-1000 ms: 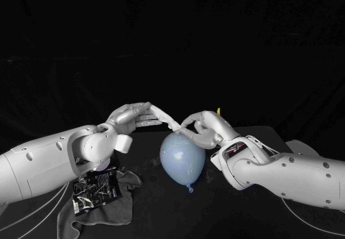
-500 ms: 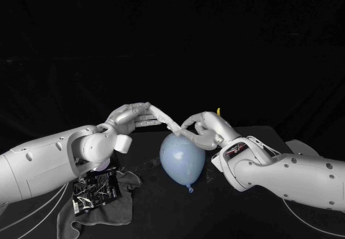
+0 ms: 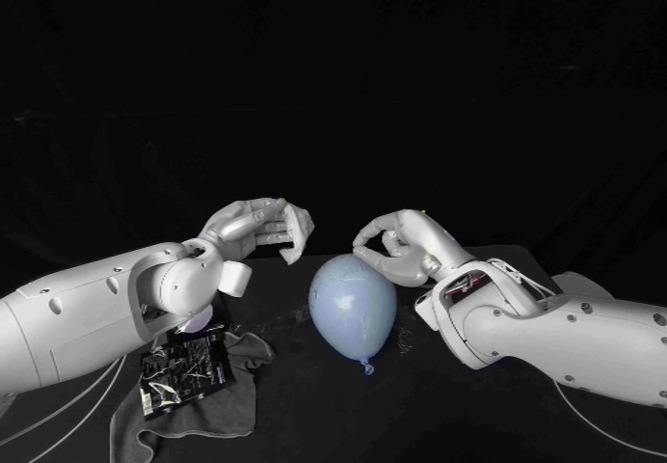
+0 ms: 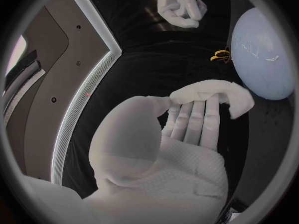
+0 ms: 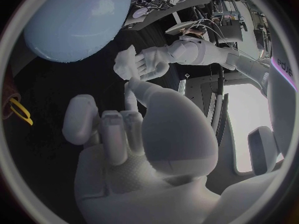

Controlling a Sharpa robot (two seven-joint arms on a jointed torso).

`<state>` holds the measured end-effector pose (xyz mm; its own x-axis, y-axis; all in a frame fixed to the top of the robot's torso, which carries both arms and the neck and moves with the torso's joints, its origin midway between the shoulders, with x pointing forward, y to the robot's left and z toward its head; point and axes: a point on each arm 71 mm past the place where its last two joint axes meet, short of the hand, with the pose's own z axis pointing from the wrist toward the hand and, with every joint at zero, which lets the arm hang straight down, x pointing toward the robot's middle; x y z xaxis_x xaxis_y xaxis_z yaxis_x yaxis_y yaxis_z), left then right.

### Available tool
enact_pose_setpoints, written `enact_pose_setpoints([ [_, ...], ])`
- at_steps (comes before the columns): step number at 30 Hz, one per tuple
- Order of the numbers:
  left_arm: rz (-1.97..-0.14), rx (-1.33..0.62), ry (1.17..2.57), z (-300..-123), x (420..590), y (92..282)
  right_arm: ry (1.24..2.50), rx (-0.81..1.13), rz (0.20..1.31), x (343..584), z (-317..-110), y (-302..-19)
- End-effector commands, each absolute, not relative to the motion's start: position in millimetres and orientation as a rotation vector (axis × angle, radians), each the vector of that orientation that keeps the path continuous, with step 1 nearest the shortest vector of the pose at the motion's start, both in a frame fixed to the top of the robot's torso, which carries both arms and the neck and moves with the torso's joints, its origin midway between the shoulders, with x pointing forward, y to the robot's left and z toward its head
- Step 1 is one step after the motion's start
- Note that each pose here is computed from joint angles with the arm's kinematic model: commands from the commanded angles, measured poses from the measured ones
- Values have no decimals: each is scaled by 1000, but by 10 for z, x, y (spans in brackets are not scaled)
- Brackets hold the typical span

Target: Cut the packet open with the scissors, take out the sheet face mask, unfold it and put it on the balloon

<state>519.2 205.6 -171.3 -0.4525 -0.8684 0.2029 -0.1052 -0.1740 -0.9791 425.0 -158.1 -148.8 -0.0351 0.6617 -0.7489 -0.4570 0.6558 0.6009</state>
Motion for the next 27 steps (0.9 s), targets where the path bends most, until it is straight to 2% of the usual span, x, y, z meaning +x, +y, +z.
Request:
enact_pose_setpoints([
  [1, -1648, -1067, 1477, -1676, 5214, 2085, 1341, 197, 904, 4256, -1435, -1595],
  [8, -1606, -1042, 1467, -1675, 5229, 2116, 1353, 189, 898, 4314, -1331, -1629],
  [14, -1613, -1033, 1476, -1670, 5210, 2070, 1382, 178, 899, 4397, -1324, -1593],
  [21, -1700, -1066, 1482, -1654, 5165, 1988, 1394, 212, 920, 4506, -1361, -1561],
  [27, -1808, -1092, 1479, -1621, 5125, 1931, 1451, 298, 959, 4586, -1451, -1532],
])
